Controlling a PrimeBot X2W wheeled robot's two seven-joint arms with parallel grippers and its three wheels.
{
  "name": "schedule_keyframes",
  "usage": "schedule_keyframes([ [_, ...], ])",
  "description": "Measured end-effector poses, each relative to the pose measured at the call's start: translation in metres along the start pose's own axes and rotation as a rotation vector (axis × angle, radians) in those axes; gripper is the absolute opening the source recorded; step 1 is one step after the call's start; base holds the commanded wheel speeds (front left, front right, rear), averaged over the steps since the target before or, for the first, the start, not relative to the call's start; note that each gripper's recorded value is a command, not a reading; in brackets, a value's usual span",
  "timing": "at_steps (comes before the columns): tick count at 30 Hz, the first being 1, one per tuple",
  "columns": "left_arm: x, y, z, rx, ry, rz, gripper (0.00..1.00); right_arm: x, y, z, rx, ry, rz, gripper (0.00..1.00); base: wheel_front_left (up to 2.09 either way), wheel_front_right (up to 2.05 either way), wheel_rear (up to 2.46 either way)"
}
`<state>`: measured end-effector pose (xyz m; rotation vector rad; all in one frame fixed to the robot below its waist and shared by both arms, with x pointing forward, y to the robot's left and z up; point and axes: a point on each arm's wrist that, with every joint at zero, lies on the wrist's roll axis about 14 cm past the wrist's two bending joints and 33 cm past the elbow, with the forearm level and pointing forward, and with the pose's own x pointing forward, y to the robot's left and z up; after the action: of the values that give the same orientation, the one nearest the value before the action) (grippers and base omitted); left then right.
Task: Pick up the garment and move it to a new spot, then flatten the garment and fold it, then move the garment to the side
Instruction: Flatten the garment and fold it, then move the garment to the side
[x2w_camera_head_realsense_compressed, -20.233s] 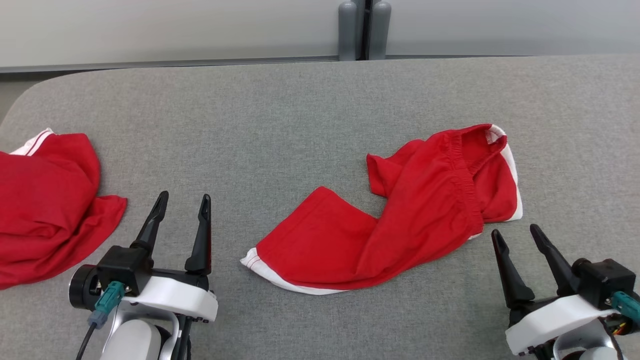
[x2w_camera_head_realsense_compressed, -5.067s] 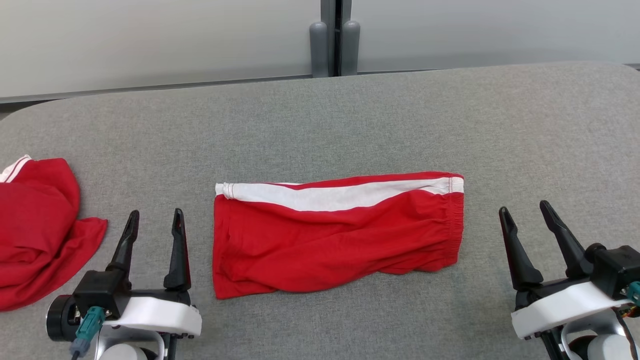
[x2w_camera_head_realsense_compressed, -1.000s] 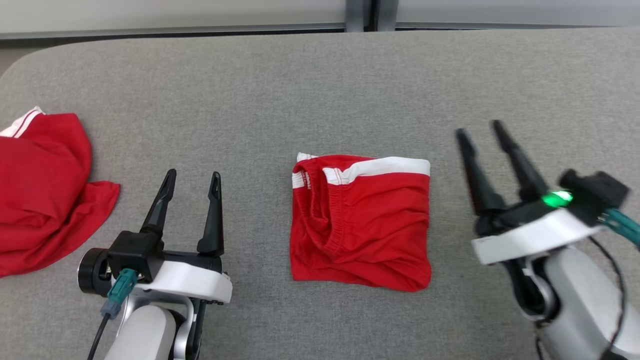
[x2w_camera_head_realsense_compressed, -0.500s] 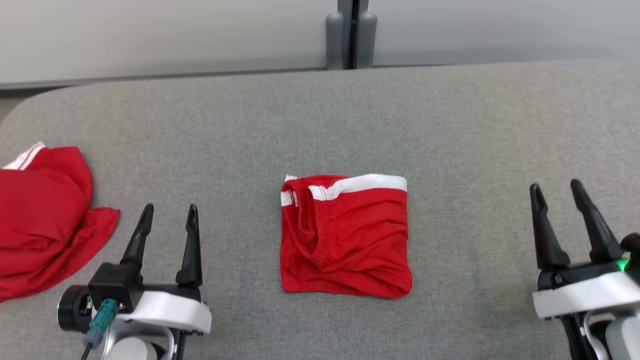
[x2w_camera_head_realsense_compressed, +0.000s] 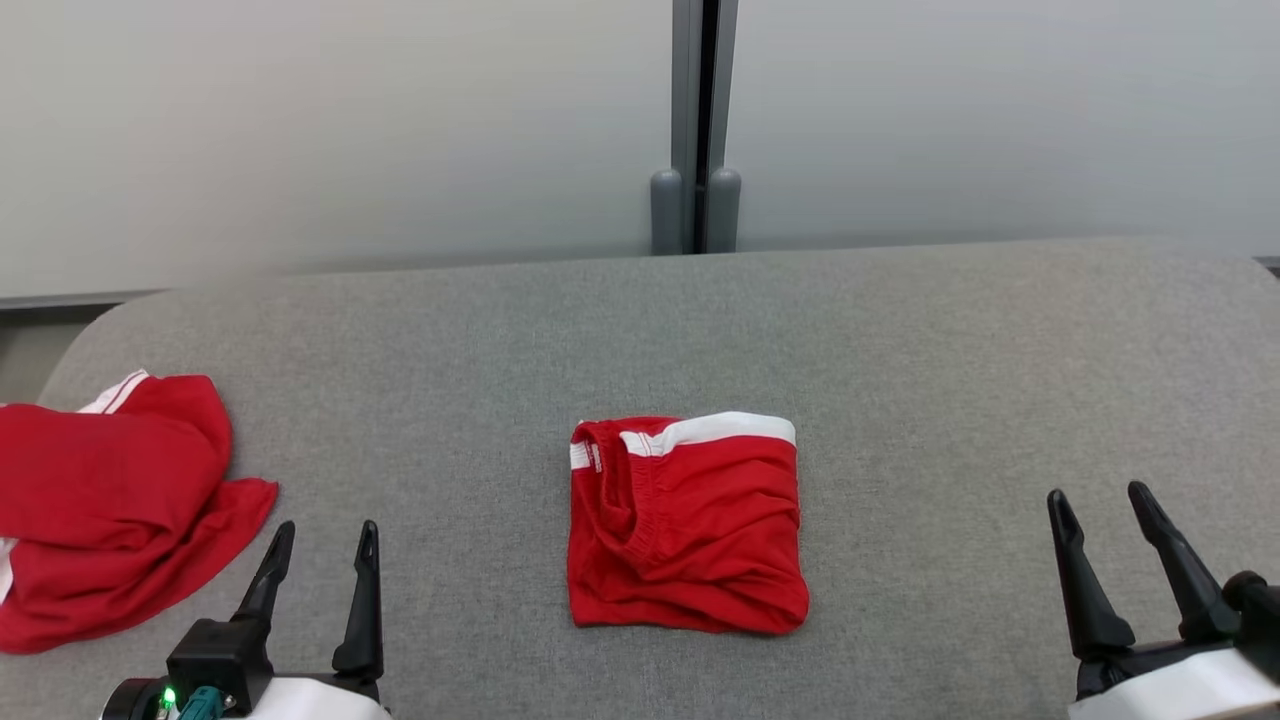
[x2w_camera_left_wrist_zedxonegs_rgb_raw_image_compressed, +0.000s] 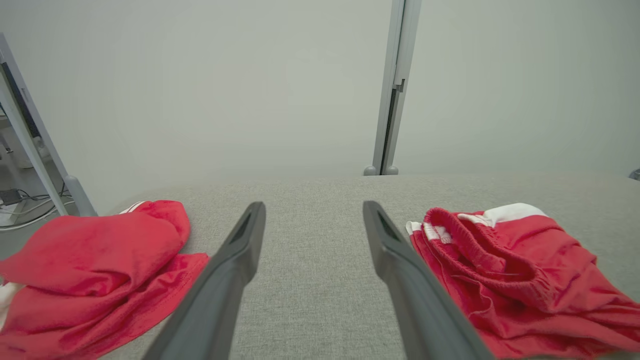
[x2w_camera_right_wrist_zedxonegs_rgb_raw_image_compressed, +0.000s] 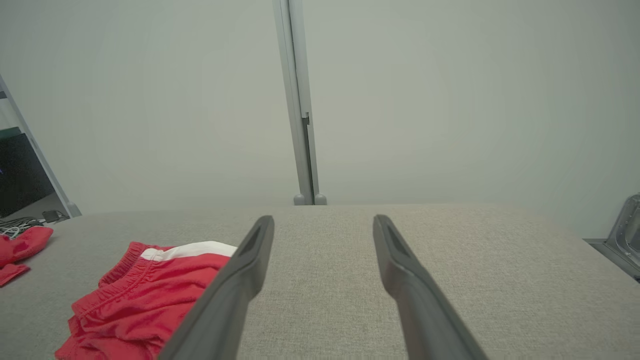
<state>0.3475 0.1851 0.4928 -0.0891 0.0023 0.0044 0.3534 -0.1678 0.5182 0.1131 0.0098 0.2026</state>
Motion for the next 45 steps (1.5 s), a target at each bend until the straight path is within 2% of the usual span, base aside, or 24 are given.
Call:
schedule_keyframes([
  [10,-0.011,0.005,0.001,0.015,0.003,0.001,1.00,-0.018,0.003,0.002,-0.008,0.017,-0.011,1.00,0.00,0.00,0.00],
  [31,-0.008,0.006,-0.001,0.010,0.006,0.008,1.00,-0.015,0.006,-0.003,-0.019,0.054,-0.004,1.00,0.00,0.00,0.00],
  [39,0.013,-0.002,0.015,-0.013,-0.050,-0.001,1.00,0.007,0.008,-0.018,-0.010,0.110,0.018,1.00,0.00,0.00,0.00],
  [45,0.034,0.000,0.021,-0.025,-0.077,0.016,1.00,0.045,0.031,-0.060,0.023,0.233,0.106,1.00,0.00,0.00,0.00],
])
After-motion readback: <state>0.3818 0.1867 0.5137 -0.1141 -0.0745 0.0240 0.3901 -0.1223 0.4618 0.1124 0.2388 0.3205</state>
